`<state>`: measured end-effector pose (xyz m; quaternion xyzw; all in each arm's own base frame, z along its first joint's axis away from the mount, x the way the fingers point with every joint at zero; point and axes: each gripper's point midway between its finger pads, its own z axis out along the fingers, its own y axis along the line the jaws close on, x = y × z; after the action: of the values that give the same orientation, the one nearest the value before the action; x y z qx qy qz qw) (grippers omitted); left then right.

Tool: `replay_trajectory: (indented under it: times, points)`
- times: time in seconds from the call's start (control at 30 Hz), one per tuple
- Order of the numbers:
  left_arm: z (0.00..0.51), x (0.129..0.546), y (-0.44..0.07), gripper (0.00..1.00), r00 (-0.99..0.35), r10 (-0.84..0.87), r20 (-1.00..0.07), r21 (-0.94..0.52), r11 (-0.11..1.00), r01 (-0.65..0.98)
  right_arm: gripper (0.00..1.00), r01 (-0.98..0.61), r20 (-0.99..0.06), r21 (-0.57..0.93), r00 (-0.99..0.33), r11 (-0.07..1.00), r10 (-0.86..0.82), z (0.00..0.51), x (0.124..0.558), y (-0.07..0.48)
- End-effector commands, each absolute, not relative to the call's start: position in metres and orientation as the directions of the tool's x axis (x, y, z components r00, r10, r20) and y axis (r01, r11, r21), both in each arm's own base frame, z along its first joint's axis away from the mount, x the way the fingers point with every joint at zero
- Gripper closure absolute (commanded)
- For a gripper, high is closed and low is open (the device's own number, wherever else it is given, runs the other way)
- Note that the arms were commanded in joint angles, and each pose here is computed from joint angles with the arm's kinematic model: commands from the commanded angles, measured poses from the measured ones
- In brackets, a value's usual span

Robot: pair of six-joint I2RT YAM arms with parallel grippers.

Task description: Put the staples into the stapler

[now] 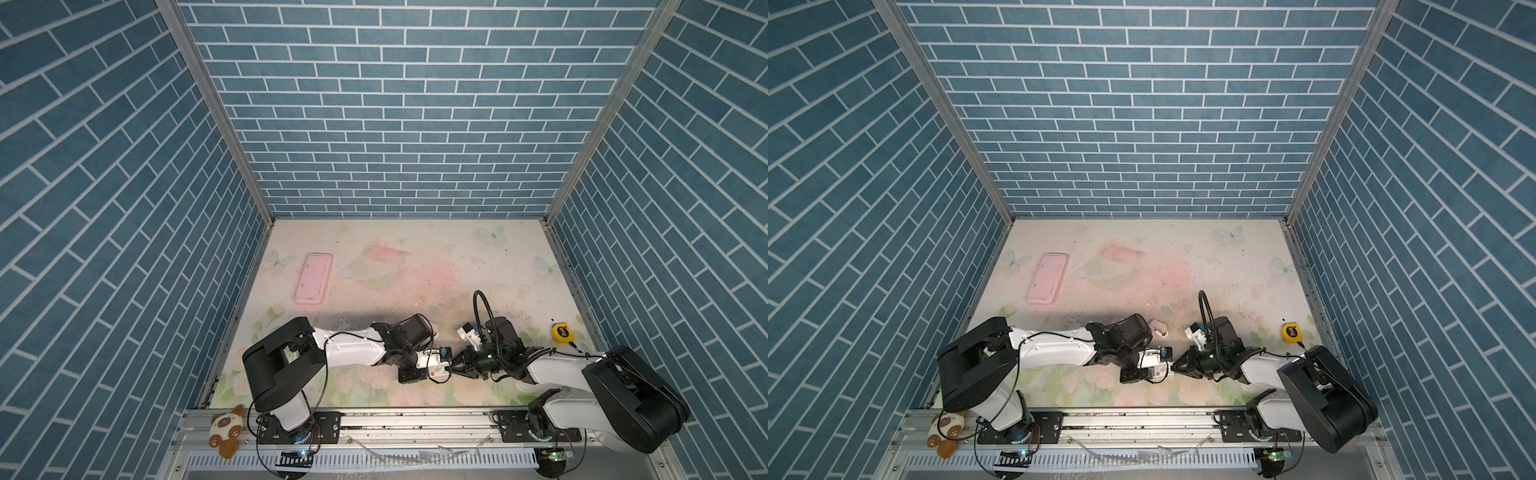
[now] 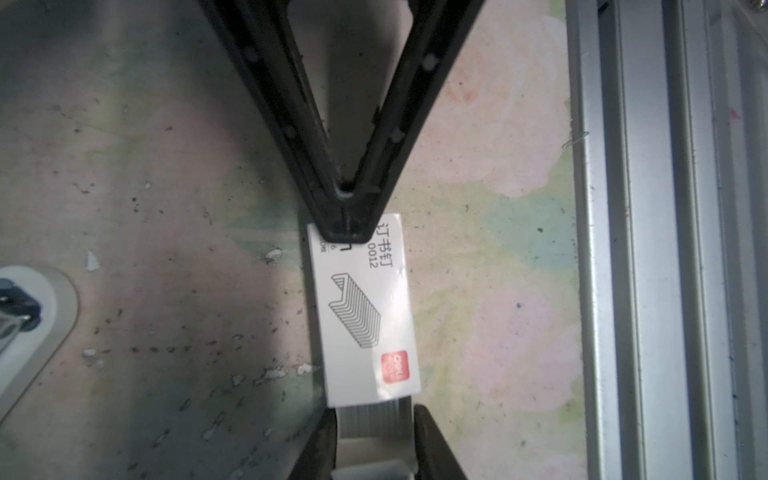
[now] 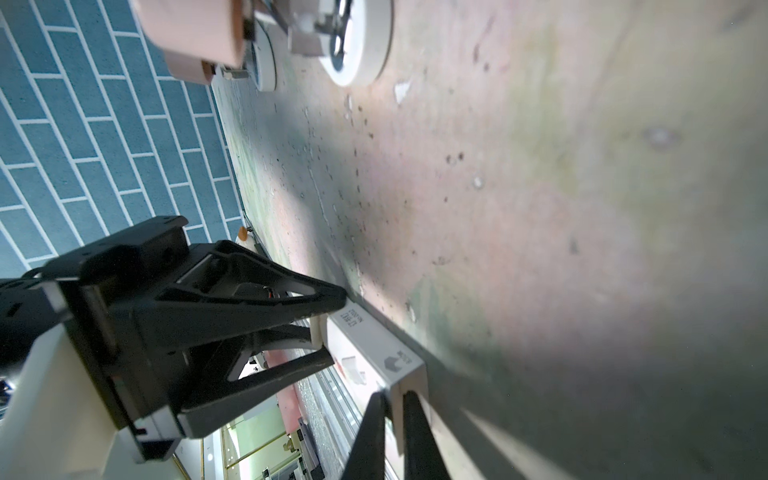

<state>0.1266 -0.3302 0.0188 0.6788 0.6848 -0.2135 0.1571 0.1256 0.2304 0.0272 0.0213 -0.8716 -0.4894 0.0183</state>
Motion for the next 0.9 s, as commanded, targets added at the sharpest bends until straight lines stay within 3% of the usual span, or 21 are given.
replay_trajectory:
  times: [0.0,0.37,0.87]
  points:
    - [-0.004,0.115,-0.308,0.7,-0.061,0.909,-0.413,-0.131,0.007,0.991,0.89,0.005,0.035,0.857,-0.998,0.515,-0.047,0.026,0.123,0.23]
    - [-0.003,0.114,-0.308,0.7,-0.06,0.908,-0.415,-0.131,0.006,0.991,1.0,0.003,0.028,0.858,-0.999,0.513,-0.042,0.025,0.121,0.228]
    - [-0.003,0.112,-0.307,0.7,-0.06,0.906,-0.419,-0.137,0.002,0.991,1.0,-0.009,-0.005,0.836,-1.0,0.549,-0.008,0.021,0.122,0.217]
